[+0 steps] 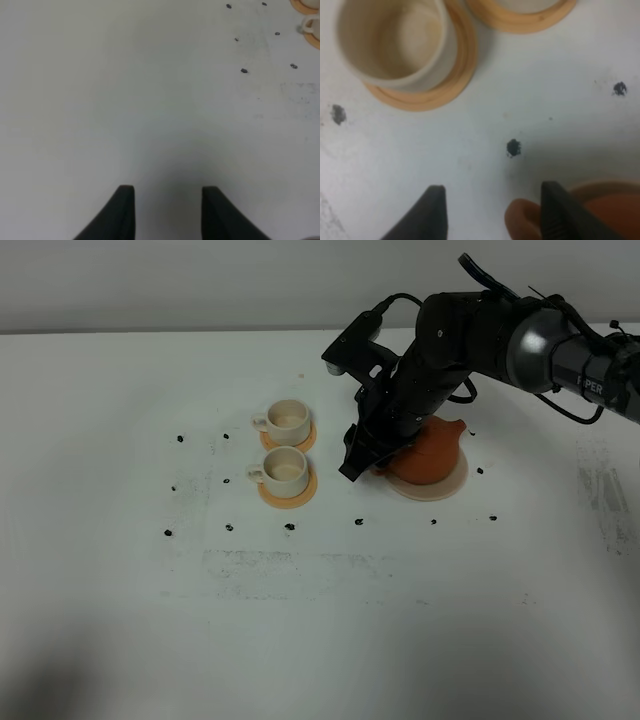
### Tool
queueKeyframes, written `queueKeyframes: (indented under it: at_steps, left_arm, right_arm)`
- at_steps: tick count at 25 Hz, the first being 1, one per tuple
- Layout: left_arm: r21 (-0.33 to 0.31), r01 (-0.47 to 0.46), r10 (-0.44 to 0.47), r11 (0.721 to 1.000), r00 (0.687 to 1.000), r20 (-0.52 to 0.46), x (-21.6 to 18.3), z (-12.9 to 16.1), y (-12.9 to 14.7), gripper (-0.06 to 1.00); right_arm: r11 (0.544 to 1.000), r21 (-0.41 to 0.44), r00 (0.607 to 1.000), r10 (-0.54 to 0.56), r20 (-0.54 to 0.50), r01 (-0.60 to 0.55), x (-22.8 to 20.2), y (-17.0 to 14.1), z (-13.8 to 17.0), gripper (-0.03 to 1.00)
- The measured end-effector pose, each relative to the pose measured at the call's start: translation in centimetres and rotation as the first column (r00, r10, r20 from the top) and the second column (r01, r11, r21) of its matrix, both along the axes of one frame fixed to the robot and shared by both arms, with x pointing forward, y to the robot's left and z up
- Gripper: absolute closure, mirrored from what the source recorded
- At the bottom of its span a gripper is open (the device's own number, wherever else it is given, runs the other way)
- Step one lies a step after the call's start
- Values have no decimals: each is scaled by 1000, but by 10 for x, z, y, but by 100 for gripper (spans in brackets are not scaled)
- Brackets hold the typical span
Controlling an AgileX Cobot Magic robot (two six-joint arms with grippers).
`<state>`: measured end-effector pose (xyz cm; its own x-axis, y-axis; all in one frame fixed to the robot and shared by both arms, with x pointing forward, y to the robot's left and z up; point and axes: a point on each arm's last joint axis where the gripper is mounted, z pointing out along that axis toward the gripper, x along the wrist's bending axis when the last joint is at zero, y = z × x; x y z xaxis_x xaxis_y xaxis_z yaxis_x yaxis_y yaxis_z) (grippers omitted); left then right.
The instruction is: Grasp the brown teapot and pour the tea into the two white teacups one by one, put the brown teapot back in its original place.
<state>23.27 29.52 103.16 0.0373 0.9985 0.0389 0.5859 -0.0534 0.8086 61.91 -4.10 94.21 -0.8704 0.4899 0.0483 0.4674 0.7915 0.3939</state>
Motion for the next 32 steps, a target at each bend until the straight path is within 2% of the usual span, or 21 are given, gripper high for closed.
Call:
queueKeyframes:
  at_steps: [17,25,32]
  left_arm:
    - [0,0,0,1000,1000,0,0,0,0,60]
    - [0,0,0,1000,1000,0,0,0,0,60]
    - [0,0,0,1000,1000,0,0,0,0,60]
  right_arm:
    - [999,-26,996,27,-89,-30,-8,-2,-1,53]
    - [999,-32,994,32,-103,-36,-9,-2,0,53]
    - [999,-5,996,41,-75,-42,-3,3,17,53]
